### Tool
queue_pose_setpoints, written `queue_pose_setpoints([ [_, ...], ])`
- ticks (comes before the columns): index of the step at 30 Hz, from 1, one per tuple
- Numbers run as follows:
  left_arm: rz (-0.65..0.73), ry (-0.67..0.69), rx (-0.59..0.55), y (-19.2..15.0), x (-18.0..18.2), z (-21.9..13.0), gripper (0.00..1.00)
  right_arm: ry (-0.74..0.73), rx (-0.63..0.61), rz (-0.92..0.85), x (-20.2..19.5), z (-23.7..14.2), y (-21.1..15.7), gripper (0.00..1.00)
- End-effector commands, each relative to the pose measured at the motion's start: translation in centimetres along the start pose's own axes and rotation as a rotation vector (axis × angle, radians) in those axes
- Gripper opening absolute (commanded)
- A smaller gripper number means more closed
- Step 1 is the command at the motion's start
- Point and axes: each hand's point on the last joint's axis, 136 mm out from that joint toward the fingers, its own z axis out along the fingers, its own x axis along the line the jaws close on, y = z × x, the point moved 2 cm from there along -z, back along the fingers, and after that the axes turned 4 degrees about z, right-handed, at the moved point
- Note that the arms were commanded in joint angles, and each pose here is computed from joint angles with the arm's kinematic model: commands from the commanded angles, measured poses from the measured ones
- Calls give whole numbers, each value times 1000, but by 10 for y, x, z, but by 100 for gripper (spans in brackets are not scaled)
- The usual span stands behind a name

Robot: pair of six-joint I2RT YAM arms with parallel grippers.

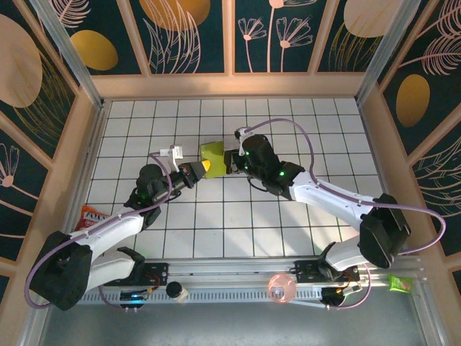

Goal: Take the credit cards out of the card holder

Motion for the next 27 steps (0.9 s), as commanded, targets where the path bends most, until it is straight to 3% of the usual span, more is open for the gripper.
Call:
queue_pose_setpoints([
  [1,52,-123,-64,23,-34,-3,0,-68,-9,19,-26,-1,-2,0],
  [11,36,-139,-11,11,-33,-4,0,-82,-26,63,-59,-15,-1,0],
  [15,44,-149,17,6,-33,-4,0,72,-25,39,-44,-26,3,1],
  [18,51,-172,26,4,-37,-5,0,164,-69,20,-38,-45,11,41],
  [19,53,-177,26,4,-37,-5,0,196,-85,21,-37,-52,14,47],
  [23,56,-216,23,4,-43,-7,0,349,-140,27,-28,-79,18,58],
  [27,63,-254,19,5,-50,-8,0,501,-82,8,-5,-83,8,62],
])
